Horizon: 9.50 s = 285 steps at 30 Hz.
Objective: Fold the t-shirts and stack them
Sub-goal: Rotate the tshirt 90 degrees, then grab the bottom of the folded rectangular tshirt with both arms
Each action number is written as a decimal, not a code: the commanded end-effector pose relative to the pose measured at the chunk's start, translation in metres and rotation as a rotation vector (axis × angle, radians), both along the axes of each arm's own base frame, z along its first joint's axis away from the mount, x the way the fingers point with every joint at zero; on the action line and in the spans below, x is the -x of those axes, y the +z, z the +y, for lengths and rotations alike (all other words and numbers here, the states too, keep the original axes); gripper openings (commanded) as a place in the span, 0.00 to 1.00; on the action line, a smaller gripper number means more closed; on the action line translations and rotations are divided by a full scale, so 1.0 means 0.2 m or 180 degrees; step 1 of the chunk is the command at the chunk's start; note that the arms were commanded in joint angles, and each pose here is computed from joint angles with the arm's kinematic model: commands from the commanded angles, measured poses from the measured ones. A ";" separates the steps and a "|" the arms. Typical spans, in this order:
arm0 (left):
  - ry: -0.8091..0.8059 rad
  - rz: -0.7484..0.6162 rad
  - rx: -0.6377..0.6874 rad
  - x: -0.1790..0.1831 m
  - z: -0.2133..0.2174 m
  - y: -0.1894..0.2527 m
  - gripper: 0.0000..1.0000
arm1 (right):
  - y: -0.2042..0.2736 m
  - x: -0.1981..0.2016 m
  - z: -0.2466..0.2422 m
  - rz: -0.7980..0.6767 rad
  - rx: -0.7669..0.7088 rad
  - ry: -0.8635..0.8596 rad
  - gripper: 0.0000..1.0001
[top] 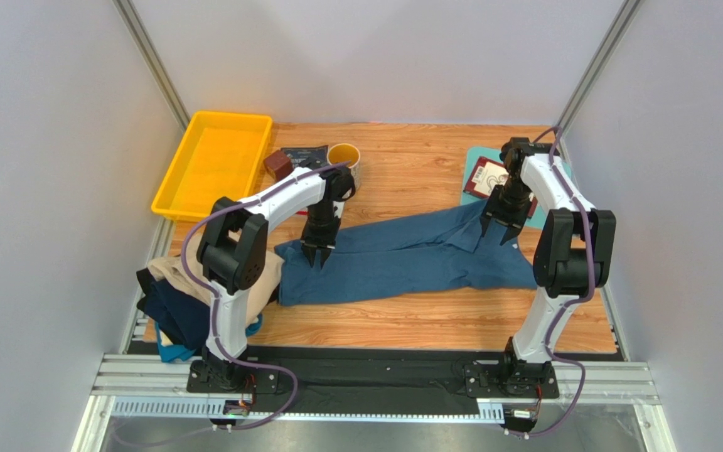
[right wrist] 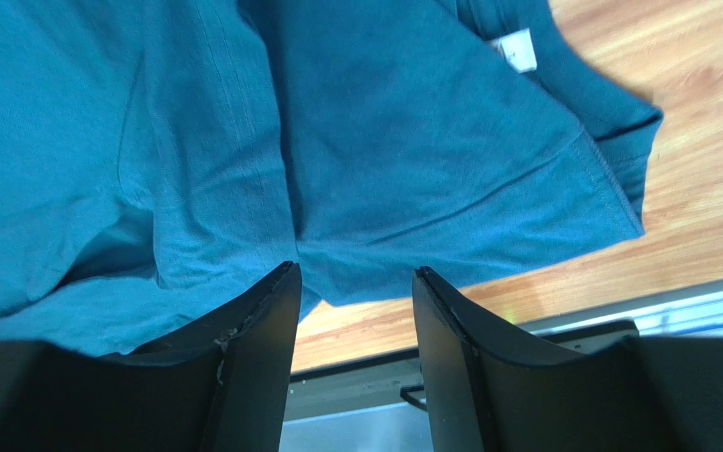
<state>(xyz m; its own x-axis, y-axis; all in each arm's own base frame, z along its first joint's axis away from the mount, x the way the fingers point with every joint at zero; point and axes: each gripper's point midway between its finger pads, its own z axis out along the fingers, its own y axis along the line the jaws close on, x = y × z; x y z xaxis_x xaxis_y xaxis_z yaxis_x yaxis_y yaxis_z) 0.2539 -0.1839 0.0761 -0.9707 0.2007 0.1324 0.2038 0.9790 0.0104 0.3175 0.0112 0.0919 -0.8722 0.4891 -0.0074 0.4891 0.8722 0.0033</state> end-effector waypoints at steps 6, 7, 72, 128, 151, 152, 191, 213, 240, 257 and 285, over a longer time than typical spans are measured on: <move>-0.0237 0.0295 -0.0091 0.08 0.00 -0.19 0.32 | -0.20 -0.07 -0.04 0.0138 0.0239 0.0136 0.46; -0.0258 0.0298 -0.0105 0.08 -0.01 -0.20 0.32 | -0.23 -0.08 -0.04 0.0172 0.0243 0.0138 0.46; -0.0620 0.0160 0.0186 0.16 0.02 -0.25 0.28 | -0.16 -0.09 -0.50 0.0019 0.0387 -0.1226 0.04; -0.1014 0.0944 0.0478 0.73 -0.01 -0.27 0.21 | -0.35 -1.18 0.90 -0.1211 -0.1427 0.0454 0.42; -0.0991 -0.0585 0.0447 0.09 -0.17 0.09 0.26 | 0.15 -0.86 0.66 -0.1247 -0.0892 0.0858 0.47; -0.0932 -0.0590 0.0430 0.07 -0.15 0.06 0.26 | 0.11 -0.85 0.64 -0.1202 -0.0831 0.0846 0.47; -0.1217 0.0441 0.0637 0.40 -0.32 -0.34 0.00 | -0.47 -1.02 0.44 -0.0766 -0.0351 0.0588 0.37; -0.1697 0.0369 0.1082 0.27 -0.89 -0.25 0.00 | -0.11 -1.33 0.53 -0.1747 -0.1488 0.0647 0.51; -0.0703 -0.0947 0.1183 -0.02 -0.22 0.20 0.47 | 0.26 0.22 0.68 -0.0761 -0.1751 0.0800 0.72; -0.0296 0.0000 0.1545 0.28 -0.11 -0.09 0.53 | -0.22 0.86 0.93 0.0100 -0.2070 0.1096 0.71; 0.0063 0.0434 0.1640 0.42 -0.11 -0.37 0.53 | -0.49 1.05 1.15 0.0295 -0.2247 0.1733 0.72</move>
<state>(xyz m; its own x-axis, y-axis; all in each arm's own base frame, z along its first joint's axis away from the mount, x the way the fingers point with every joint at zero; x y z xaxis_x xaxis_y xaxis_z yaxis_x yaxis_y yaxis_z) 0.1594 -0.2067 0.0194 -0.9493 0.2563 0.1819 0.1305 0.8480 -0.5137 0.1032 0.2438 0.0292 -0.9415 -0.1138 0.3172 0.1341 0.7370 0.6624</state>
